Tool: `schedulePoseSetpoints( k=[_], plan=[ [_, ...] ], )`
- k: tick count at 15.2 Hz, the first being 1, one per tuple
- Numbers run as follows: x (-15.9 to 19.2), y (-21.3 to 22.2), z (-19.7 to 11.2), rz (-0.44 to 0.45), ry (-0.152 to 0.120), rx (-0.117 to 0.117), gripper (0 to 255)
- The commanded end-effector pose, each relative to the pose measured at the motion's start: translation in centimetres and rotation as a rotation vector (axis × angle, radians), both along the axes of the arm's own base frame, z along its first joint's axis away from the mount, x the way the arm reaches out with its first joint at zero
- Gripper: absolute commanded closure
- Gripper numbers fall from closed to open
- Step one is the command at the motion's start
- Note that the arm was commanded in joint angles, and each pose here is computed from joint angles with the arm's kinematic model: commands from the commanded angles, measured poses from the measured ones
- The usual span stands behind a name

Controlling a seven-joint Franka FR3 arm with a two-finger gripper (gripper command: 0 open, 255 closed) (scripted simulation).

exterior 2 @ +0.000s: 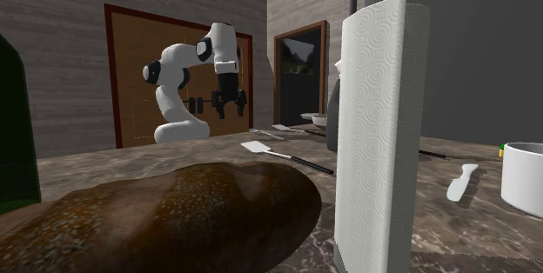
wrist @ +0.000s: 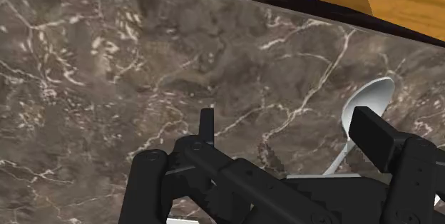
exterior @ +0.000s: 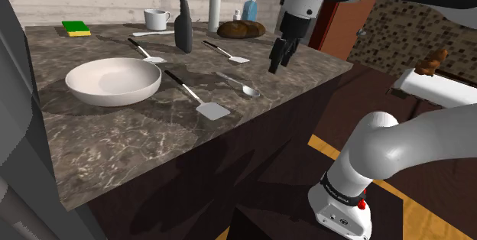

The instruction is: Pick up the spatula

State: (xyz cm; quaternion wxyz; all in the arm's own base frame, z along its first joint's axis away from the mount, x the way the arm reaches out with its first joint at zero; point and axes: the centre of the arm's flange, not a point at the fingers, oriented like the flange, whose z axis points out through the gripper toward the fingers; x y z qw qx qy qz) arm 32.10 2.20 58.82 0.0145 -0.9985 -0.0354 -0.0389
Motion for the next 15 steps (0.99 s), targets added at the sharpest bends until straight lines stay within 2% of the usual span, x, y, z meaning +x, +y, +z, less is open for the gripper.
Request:
schedulePoseSetpoints(
  k=[1,15],
  plan=[
    [0.0,0.0,0.0,0.000,0.000,0.000,0],
    [18.0,-4.0,-0.7,-0.128,0.007,-0.014,0]
  ],
)
